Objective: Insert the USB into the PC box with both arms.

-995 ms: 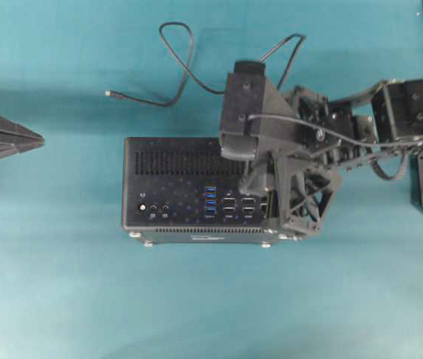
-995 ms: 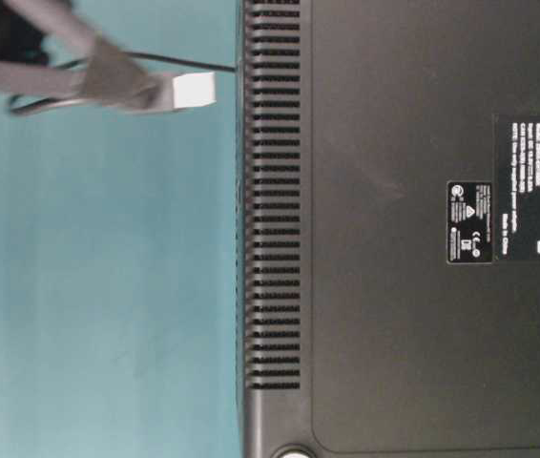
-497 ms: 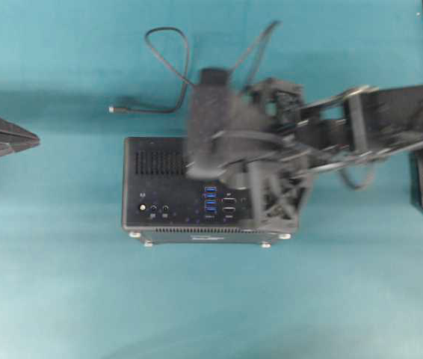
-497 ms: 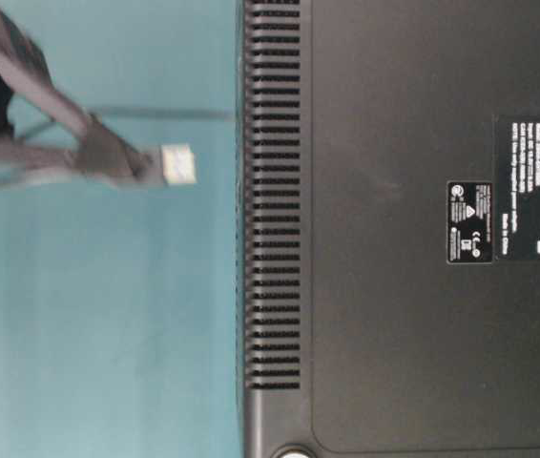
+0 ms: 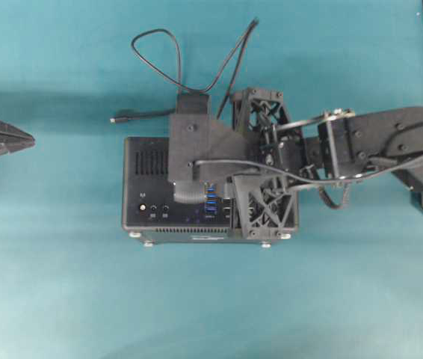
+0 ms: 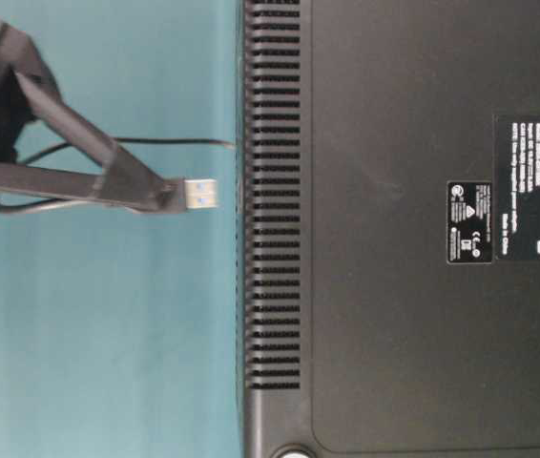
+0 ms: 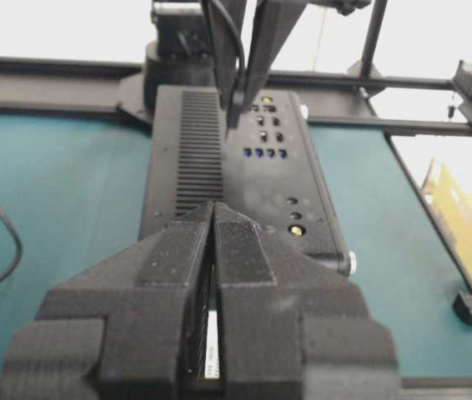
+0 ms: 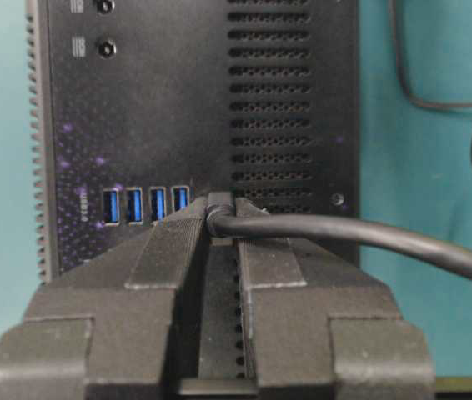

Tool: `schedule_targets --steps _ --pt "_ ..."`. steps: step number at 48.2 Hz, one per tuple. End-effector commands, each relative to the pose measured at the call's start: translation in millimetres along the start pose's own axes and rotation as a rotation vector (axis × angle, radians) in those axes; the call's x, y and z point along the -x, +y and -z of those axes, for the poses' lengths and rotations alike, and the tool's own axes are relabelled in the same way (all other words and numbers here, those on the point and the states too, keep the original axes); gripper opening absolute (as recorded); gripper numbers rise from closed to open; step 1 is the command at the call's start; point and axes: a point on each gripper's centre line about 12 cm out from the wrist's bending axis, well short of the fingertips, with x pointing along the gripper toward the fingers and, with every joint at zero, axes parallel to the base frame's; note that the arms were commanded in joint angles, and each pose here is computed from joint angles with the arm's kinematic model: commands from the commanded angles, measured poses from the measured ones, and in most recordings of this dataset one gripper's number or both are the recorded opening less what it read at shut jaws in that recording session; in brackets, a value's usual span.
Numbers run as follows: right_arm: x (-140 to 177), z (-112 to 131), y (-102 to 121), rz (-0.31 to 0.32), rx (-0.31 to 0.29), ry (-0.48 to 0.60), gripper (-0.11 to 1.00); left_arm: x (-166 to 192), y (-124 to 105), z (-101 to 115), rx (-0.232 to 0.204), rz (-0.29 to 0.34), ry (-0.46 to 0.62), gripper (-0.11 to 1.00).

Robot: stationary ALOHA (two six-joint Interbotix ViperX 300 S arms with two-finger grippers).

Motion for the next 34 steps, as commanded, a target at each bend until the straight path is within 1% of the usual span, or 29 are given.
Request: schedule_targets --steps 1,13,22,34 --pt "6.5 -2.7 1.1 -0.006 0.008 -0.036 0.1 -0.8 -0.5 -4.4 -0.001 0.002 -0.012 0.0" --pt "-1.5 0.3 2.6 -0.01 0.006 -0.035 0.1 -0.8 -0.5 -3.8 0.0 0.002 -0.011 0.0" --pt "-0.4 1.4 5.3 -0.012 0.0 -0.03 0.1 -1.1 -0.5 -4.1 0.0 0.002 -0.011 0.0" --pt "-0.3 3.0 10.3 -0.017 0.01 -0.02 0.1 -0.8 -0.5 -3.8 -0.001 0.002 -0.011 0.0"
